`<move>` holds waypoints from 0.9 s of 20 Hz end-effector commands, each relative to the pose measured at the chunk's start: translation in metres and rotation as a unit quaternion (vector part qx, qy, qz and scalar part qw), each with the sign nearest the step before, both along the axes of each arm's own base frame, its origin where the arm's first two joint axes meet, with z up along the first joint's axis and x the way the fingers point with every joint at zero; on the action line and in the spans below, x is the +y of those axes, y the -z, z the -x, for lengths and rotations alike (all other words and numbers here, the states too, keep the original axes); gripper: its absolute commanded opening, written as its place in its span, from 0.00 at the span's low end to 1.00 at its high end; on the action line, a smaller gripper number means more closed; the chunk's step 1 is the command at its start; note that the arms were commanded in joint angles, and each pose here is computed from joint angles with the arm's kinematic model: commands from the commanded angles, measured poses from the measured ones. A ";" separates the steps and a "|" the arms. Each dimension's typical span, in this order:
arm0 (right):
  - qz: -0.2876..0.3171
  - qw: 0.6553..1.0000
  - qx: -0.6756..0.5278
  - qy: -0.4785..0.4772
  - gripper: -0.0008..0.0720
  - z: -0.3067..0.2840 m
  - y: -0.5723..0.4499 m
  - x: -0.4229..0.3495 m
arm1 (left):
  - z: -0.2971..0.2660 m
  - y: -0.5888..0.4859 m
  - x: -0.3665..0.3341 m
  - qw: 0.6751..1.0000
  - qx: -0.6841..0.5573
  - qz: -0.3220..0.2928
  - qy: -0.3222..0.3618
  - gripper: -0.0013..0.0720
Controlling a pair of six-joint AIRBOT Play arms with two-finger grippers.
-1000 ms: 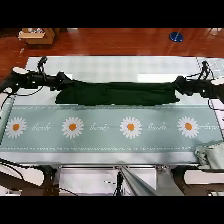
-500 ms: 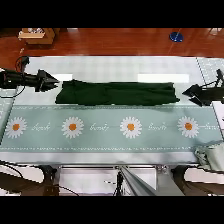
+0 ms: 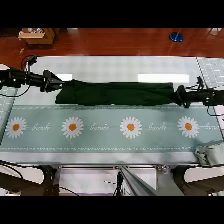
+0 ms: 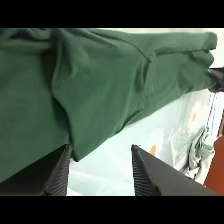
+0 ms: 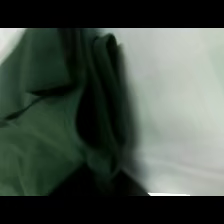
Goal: Fold the shirts.
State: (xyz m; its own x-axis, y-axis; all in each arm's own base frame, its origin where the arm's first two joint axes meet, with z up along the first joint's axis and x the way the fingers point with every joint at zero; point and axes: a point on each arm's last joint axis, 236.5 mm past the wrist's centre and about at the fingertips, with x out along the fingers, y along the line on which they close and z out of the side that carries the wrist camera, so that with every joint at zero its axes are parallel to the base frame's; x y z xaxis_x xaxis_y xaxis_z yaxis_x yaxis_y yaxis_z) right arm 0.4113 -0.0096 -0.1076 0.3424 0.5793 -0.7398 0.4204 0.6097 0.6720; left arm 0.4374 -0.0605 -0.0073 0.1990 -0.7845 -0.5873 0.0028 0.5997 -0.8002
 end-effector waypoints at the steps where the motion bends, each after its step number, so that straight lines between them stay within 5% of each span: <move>1: -0.048 0.998 -0.030 -0.007 0.05 -0.019 -0.020 0.027 | 0.003 -0.001 -0.010 1.000 0.005 0.004 0.012 0.59; 2: -0.055 0.997 -0.049 -0.025 0.05 -0.022 -0.037 0.028 | 0.005 -0.002 -0.012 1.000 0.012 0.006 0.011 0.42; 3: -0.057 0.995 -0.067 -0.039 0.05 -0.024 -0.056 0.027 | 0.005 -0.003 -0.015 1.000 0.016 0.008 0.010 0.41; 6: -0.032 0.990 -0.122 -0.066 0.05 -0.026 -0.117 0.022 | 0.007 -0.012 -0.033 0.999 0.012 0.015 0.025 0.08; 14: 0.044 0.978 -0.156 -0.135 0.05 0.027 -0.197 0.030 | 0.026 -0.058 -0.160 0.989 -0.012 0.105 0.106 0.06; 18: 0.099 0.972 -0.156 -0.147 0.05 0.053 -0.217 0.024 | 0.044 -0.055 -0.222 0.985 -0.019 0.098 0.143 0.06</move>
State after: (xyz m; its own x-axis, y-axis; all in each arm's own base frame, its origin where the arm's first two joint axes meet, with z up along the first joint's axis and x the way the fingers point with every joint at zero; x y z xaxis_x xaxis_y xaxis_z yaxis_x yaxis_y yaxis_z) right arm 0.3801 0.0184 0.0970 0.4210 0.5922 -0.6871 0.0121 0.7537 0.6571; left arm 0.4042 -0.2408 0.0435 -0.0007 -0.9032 -0.4293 0.1522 0.4242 -0.8927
